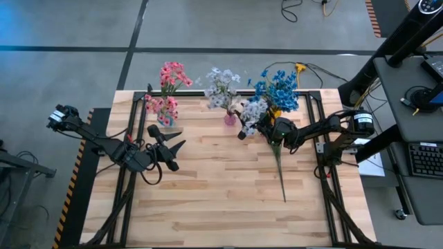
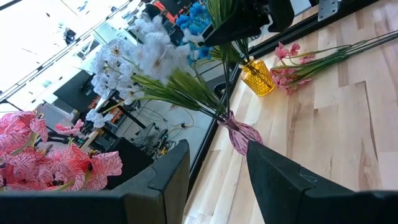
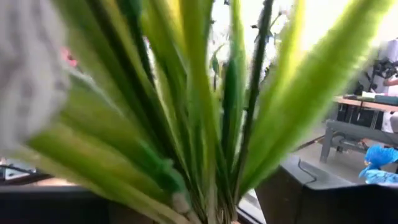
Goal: Sort flowers into vase by color
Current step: Put the white flowers into the pink vase
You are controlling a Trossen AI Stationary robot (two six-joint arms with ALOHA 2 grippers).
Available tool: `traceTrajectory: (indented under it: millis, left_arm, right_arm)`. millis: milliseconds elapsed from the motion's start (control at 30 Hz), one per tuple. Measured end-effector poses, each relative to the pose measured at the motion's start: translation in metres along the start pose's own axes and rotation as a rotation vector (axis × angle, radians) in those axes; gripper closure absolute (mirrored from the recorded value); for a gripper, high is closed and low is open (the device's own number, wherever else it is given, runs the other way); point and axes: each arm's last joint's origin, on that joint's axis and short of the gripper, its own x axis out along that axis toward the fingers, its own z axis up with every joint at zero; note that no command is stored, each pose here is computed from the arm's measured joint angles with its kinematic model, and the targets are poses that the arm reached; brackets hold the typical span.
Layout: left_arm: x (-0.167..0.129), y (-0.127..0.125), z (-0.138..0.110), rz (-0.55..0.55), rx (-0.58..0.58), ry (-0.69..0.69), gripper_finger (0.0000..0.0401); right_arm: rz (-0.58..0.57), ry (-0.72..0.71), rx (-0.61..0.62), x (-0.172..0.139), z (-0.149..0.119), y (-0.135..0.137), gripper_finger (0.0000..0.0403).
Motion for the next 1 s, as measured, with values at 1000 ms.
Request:
traceTrajectory:
  millis: [1000]
  left_arm:
    - [0.001,0.000,0.000,0.004,-0.001,0.003,0.0258]
  right_arm:
    - [-0.027,0.263,-0.038,0.036,0.019,0.017,0.0173]
